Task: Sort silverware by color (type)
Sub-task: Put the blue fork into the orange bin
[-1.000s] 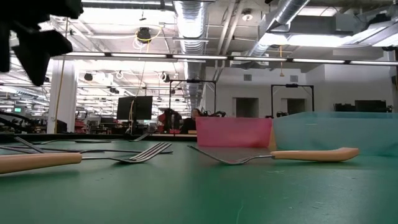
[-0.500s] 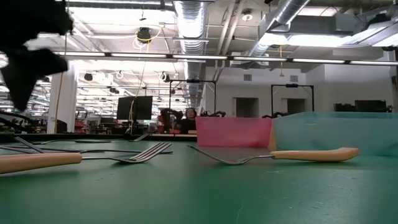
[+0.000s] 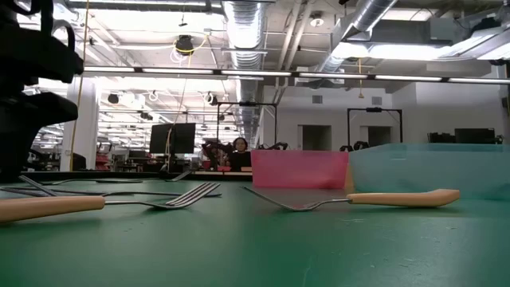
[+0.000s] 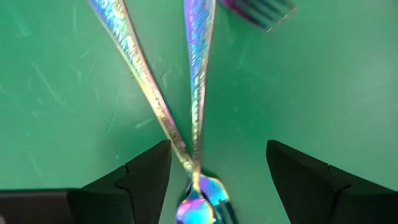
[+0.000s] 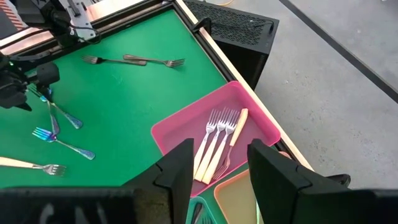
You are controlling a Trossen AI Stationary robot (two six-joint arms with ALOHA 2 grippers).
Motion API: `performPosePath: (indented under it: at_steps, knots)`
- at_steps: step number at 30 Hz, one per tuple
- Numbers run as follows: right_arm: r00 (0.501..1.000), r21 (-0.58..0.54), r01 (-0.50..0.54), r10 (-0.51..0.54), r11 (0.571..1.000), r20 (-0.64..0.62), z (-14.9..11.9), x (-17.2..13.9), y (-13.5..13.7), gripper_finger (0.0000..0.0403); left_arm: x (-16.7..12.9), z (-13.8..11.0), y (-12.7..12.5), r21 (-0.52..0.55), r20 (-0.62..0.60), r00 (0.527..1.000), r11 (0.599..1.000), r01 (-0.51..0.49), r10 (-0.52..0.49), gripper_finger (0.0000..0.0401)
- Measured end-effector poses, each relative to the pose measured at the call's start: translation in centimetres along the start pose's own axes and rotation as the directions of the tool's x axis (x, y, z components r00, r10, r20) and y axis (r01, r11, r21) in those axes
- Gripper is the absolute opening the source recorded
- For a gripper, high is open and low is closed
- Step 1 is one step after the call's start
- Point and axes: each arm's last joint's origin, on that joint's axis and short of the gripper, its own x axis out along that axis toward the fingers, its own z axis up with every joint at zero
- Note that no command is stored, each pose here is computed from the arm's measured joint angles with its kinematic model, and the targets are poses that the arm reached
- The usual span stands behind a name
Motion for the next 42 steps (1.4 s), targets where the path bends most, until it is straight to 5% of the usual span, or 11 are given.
performPosePath:
  at_steps: [9, 23, 42]
  knots:
    - [1.0, 0.0, 0.0, 0.0, 1.0, 0.0, 0.0, 0.0, 0.0, 0.017, 1.4, -1.0, 0.6, -0.037, -0.013, 1.0, 0.999, -0.009, 0.009, 0.02]
    - [1.0, -0.004, -0.001, 0.001, 1.0, 0.0, 0.0, 0.0, 0.0, 0.017, 1.2, -0.9, 1.1, -0.074, -0.019, 0.998, 0.995, -0.063, 0.062, 0.001]
    - [1.0, -0.009, -0.001, 0.001, 1.0, 0.0, 0.0, 0.0, 0.0, 0.017, 0.1, 1.0, 1.5, -0.107, 0.071, 0.987, 0.985, -0.136, 0.144, 0.0036]
